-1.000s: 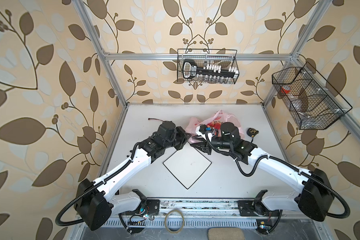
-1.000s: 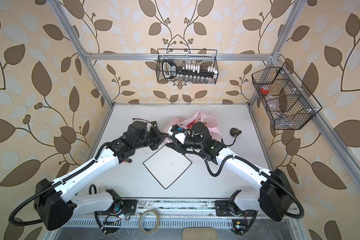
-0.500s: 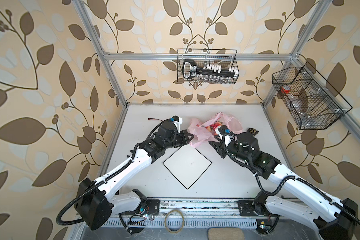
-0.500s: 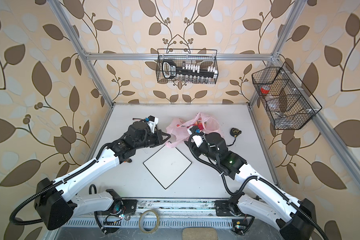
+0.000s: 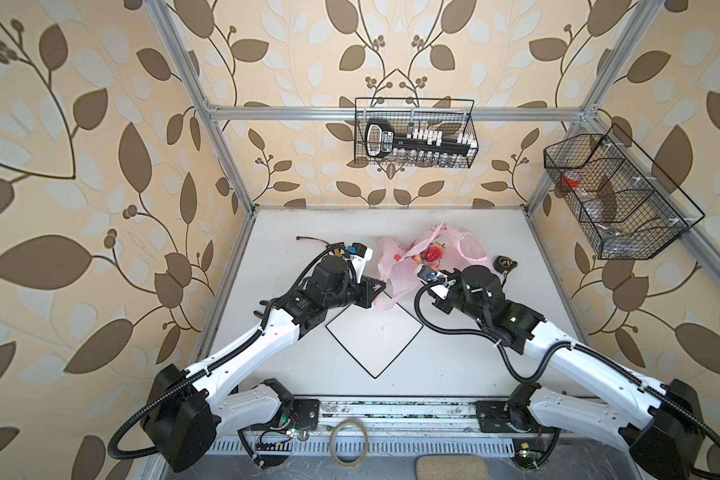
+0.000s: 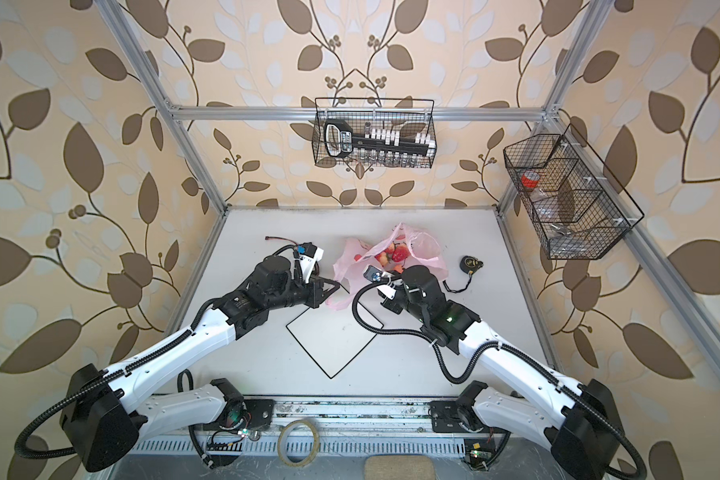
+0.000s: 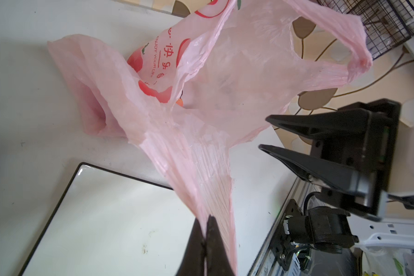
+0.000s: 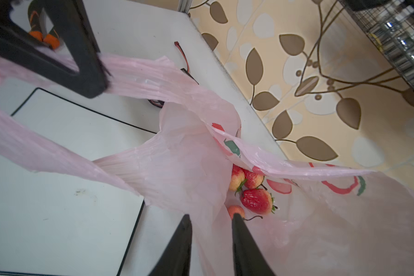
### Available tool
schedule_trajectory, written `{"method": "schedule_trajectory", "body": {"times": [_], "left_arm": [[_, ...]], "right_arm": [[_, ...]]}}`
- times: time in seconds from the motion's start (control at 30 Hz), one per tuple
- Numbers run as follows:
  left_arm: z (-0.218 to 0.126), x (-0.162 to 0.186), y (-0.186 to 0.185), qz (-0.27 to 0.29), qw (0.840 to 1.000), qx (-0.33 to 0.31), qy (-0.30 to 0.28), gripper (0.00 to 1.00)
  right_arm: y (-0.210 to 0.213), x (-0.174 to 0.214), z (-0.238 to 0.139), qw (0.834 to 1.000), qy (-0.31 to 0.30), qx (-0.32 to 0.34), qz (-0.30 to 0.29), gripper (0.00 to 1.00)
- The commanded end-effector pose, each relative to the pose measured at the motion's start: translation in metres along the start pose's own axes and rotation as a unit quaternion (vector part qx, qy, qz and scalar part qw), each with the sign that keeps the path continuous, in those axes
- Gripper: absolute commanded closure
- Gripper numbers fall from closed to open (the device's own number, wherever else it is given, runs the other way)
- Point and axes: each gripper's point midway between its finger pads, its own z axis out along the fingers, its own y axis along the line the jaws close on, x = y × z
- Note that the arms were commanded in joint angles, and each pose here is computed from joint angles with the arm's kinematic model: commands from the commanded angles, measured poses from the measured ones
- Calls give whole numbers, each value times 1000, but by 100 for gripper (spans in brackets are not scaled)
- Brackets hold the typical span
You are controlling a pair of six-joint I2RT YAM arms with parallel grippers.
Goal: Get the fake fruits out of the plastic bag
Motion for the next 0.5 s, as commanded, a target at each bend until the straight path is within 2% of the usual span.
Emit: {"method": "schedule_trajectory", "body": {"times": [0.0, 0.1, 0.27, 0.47], "left_arm": [[-11, -12, -22, 75, 996, 40, -35, 100], [-13, -11, -24, 86, 995, 43, -37, 100], [-11, -10, -25, 77, 995, 52, -35, 100], [-16, -16, -32, 69, 994, 66, -56, 100]], "right_arm": [[-18, -10, 15, 998, 5, 27, -63, 75], [-22, 16, 32, 994, 58, 39, -87, 77], [-34, 69, 49, 983, 148, 54, -93, 82], [-14, 127, 53, 964, 249, 20, -93, 81]]}}
